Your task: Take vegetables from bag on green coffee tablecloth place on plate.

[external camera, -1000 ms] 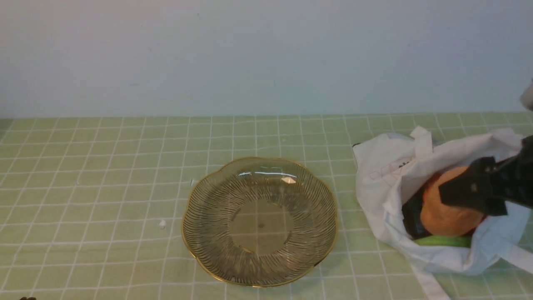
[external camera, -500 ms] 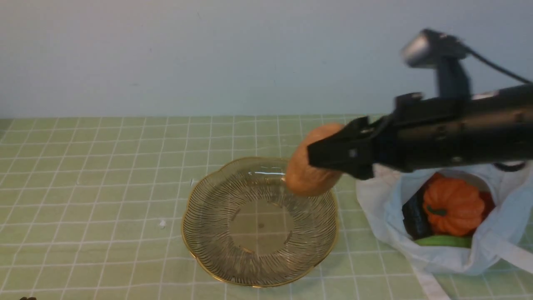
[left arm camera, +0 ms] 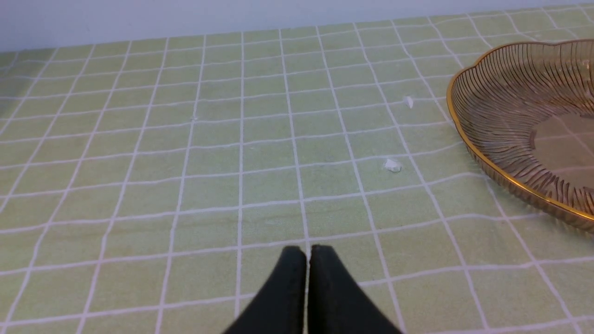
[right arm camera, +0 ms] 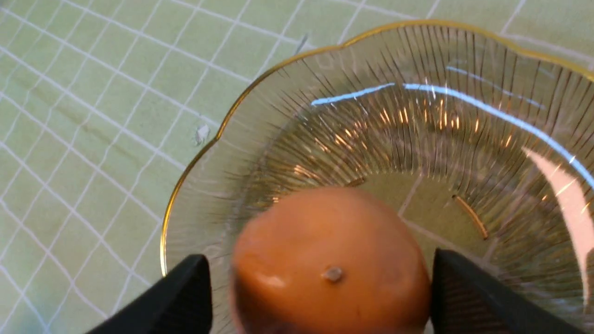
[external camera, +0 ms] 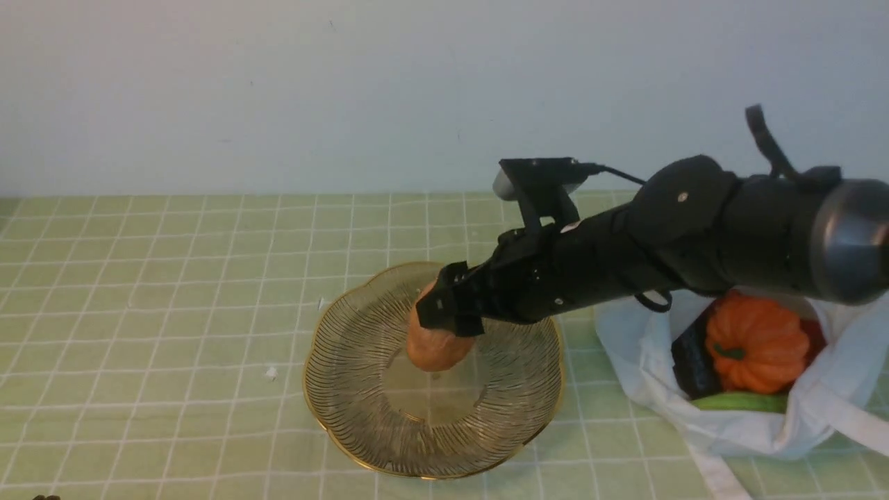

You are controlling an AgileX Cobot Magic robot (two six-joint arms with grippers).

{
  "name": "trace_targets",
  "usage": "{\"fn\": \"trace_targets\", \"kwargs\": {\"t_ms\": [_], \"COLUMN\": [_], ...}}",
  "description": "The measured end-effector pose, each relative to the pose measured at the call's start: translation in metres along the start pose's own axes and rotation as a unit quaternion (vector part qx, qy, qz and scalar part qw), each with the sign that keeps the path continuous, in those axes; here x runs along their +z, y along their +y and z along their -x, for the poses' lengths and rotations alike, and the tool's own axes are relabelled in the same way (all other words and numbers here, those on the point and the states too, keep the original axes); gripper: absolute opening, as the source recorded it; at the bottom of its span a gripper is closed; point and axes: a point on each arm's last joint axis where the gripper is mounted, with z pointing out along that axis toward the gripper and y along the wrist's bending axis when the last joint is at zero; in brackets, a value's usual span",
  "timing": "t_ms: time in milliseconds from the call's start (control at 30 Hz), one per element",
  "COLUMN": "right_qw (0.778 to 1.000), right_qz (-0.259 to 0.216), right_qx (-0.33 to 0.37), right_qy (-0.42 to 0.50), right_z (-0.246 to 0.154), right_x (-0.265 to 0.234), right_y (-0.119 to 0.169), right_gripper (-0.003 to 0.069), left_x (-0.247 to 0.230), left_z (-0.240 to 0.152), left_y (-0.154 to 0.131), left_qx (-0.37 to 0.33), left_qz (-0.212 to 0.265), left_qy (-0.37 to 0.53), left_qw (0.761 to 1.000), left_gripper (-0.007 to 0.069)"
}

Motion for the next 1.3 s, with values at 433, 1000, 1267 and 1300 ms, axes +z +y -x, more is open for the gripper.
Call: {"fn": "trace_targets", "kwargs": {"t_ms": [433,1000,1267,1300], "right_qw": [0.999,0.915,0.865,0.862], "right_qz": [-0.015,-0.205,-0.213,-0.211], "right_qx": [-0.037,-0.056,-0.069,-0.069], "right_qy": [-0.032,-0.342,-0.450,-0.456], "right_z": [0.023,-0.074,-0.147,-0.152], "right_x": [-0.079,-0.339,-0.334,-0.334], "right_y": [-0.007,0.046,0.041,0.041], "right_gripper": [0.0583,-0.0012,-0.0013,-0.0012], "left_x": [0.000,0.000,0.000,0.000], "left_z": [0.000,0.000,0.000,0.000], "left_y": [0.000,0.000,0.000,0.000], "left_qx": [0.000,0.000,0.000,0.000], "left_qz": [0.000,0.000,0.000,0.000], "left_qy": [0.000,0.000,0.000,0.000], "left_qw": [1.000,1.000,1.000,1.000], "left_gripper": [-0.0005,-0.0005,-0.0005,-0.0005]}}
